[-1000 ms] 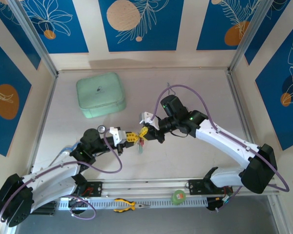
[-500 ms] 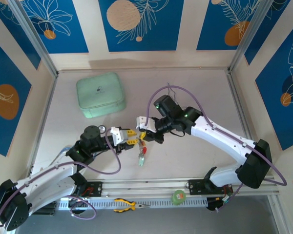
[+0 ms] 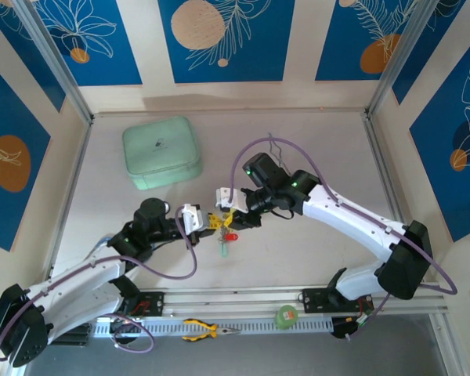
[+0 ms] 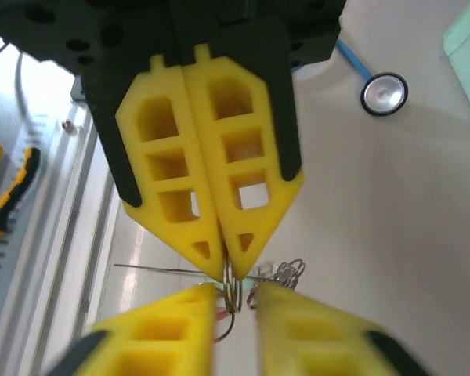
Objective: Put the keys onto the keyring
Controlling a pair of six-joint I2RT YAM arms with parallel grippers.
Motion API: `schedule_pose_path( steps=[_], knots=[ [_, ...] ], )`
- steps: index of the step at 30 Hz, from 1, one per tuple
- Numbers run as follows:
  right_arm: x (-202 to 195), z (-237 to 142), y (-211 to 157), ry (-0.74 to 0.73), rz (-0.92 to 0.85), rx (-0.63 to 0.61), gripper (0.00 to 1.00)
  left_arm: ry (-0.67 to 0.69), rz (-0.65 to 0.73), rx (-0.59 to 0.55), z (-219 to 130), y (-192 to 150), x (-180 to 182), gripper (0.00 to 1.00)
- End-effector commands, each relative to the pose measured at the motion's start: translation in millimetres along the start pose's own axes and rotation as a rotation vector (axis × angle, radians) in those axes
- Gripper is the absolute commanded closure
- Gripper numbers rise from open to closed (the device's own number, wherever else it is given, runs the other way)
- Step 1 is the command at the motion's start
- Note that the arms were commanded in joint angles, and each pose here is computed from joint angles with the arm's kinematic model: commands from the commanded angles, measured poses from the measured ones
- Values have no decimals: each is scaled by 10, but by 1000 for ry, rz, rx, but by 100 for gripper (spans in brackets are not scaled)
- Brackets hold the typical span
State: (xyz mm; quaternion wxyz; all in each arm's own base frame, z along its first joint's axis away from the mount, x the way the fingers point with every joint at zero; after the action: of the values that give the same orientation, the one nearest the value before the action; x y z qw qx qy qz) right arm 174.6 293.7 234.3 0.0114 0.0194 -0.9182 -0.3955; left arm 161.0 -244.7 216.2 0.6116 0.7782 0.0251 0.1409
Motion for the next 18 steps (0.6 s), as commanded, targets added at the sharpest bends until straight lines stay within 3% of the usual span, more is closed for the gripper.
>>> schedule_pose_path(
  steps=[1,8,18],
  knots=[
    [32,-152,62,5,94,-123,66,11,11,-73,-39,133,-1,100],
    [123,-29,-80,-25,185,-147,59,105,-55,-166,-62,180,113,100],
    [73,81,-118,-65,191,-143,61,114,-67,-205,-71,218,124,100]
  ],
)
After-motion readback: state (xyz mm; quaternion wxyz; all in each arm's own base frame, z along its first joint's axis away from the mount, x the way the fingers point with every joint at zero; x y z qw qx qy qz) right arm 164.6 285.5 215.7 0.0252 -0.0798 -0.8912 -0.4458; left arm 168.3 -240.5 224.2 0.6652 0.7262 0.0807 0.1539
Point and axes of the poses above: each hand's point on the last joint's axis, 136 mm out from that joint toward the fingers, its own z axis out along the fingers, its own x axis along the line the jaws close on, y = z × x, the point moved 3 cm from there along -z, back along the fingers, and after that the axes turned 1 degree about z, right-handed, at the moved point
